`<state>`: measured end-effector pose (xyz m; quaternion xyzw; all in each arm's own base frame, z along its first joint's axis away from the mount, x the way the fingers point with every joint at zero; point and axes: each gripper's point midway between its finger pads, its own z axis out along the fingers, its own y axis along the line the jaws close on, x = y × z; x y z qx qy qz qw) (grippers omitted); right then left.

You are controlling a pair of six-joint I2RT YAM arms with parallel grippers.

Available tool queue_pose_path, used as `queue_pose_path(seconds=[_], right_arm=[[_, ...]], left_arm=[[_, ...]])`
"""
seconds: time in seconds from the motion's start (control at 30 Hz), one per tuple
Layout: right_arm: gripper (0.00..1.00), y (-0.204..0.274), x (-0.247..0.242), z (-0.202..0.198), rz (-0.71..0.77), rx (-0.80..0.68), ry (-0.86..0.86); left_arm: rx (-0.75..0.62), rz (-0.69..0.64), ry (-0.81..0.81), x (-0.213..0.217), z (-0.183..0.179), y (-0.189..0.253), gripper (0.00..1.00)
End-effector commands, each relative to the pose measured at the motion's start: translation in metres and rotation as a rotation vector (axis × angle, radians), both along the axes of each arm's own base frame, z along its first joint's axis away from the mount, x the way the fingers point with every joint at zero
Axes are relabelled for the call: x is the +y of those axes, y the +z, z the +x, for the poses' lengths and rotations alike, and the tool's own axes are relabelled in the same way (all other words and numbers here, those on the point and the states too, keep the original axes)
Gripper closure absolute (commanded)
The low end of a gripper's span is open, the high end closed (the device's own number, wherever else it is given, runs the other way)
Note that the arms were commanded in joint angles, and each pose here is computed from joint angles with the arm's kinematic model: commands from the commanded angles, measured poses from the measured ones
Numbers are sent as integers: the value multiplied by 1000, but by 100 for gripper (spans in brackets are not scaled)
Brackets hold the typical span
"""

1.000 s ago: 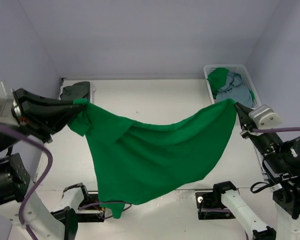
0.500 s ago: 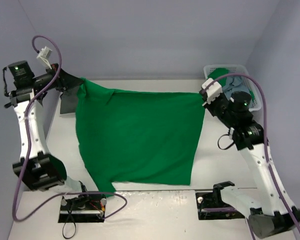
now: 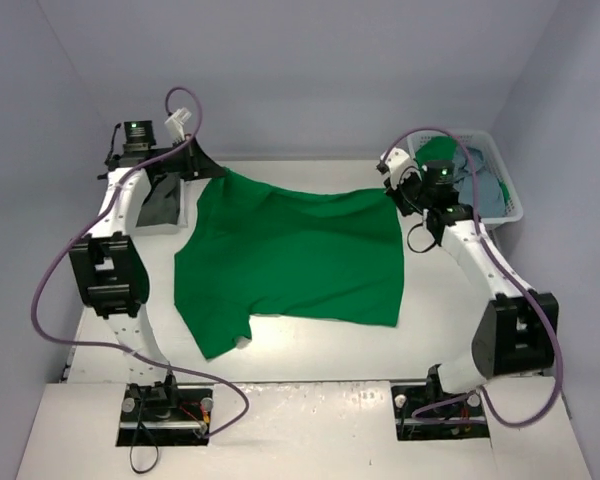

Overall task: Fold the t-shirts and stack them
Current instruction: Flatten out the tshirt

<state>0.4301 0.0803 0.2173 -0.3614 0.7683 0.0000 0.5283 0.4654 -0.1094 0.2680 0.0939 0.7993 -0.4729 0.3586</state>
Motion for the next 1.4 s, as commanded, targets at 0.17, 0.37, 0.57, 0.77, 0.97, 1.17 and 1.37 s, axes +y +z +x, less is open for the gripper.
queue_pose_path(seconds=[0.17, 0.37, 0.57, 0.77, 0.97, 1.17, 1.37], right_arm=[[100, -24, 0, 67, -6, -53, -30], [100, -57, -9, 97, -30, -23, -104], [100, -70, -16, 128, -51, -43, -154], [100, -92, -19, 161, -63, -25, -202], [100, -107, -28, 198, -84, -26, -279], [100, -128, -36, 217, -114, -9, -340], [100, -144, -49, 231, -150, -13, -409]], left_arm=[[-136, 145, 47, -13, 66, -2, 100], [-137, 226, 168, 5, 107, -27, 100], [-126, 250, 247, 14, 137, -48, 100], [-113, 217, 263, 8, 165, -65, 100], [-159, 190, 300, 4, 192, -70, 100], [-172, 153, 346, -12, 209, -78, 100], [-210, 164, 399, -15, 224, -83, 100]])
